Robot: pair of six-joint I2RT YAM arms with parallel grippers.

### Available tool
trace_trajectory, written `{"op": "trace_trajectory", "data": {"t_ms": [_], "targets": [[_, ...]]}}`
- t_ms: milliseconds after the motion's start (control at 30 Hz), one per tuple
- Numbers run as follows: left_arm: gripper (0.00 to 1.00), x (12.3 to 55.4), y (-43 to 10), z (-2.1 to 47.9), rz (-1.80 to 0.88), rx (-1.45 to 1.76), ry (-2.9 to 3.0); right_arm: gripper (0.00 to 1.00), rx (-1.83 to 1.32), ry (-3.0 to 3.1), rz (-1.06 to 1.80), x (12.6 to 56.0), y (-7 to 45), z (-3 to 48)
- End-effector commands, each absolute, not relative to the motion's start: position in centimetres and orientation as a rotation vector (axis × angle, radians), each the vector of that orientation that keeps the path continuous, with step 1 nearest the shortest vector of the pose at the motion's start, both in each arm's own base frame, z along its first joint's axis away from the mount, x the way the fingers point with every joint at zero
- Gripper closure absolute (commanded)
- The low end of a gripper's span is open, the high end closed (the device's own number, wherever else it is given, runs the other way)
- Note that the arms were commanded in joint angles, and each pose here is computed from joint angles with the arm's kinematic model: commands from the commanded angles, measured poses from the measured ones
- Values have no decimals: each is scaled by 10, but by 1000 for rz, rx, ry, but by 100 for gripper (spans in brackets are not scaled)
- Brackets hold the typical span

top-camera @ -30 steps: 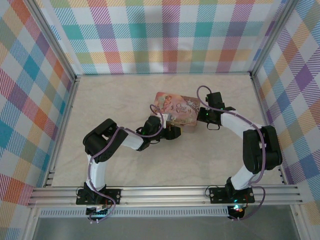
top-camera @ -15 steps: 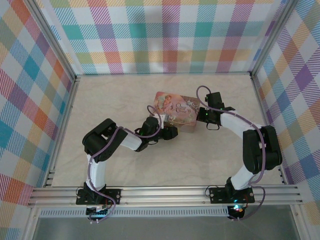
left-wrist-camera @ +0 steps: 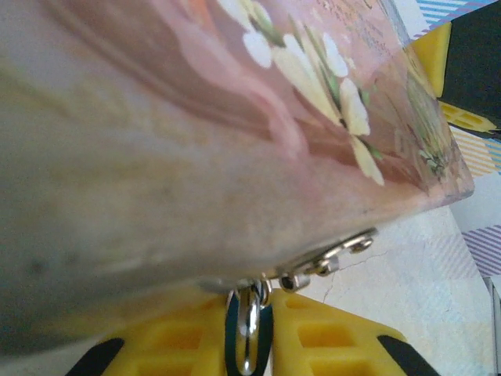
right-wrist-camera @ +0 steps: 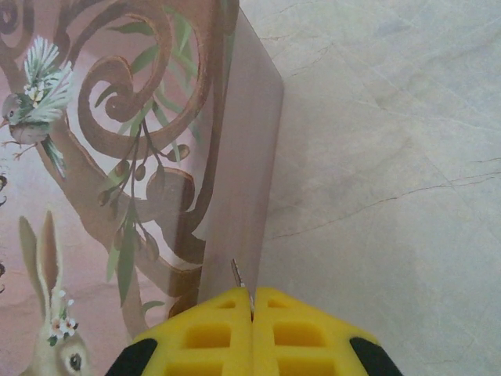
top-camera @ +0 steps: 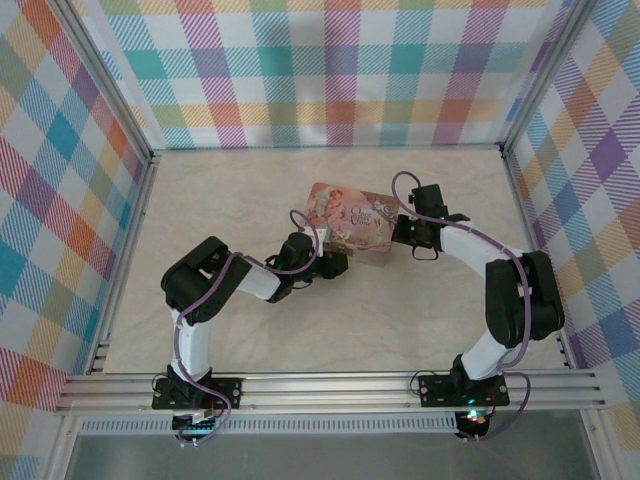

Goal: Unlock a padlock with a key

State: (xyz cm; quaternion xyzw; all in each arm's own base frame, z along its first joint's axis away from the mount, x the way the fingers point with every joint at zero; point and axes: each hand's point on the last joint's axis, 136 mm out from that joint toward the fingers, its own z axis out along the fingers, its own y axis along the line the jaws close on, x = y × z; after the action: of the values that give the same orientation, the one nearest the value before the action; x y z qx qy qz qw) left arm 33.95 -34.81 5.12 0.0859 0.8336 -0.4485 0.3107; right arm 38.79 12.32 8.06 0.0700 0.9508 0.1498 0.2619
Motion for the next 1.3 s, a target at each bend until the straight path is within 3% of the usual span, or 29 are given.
{"op": "trace_trajectory", "data": {"t_ms": [0, 433, 833, 1267], "targets": [[83, 345, -343, 63, -1184, 235, 2189, 100, 184, 2562, 448, 389, 131, 83], [91, 324, -332, 48, -1156, 312, 2327, 100, 167, 2542, 412, 403, 131, 84], [85, 318, -331, 42, -1133, 349, 2408, 100, 116, 2512, 369, 446, 139, 92], [84, 319, -333, 37, -1146, 340, 2429, 100, -25, 2493, 448, 463, 168, 91]]}}
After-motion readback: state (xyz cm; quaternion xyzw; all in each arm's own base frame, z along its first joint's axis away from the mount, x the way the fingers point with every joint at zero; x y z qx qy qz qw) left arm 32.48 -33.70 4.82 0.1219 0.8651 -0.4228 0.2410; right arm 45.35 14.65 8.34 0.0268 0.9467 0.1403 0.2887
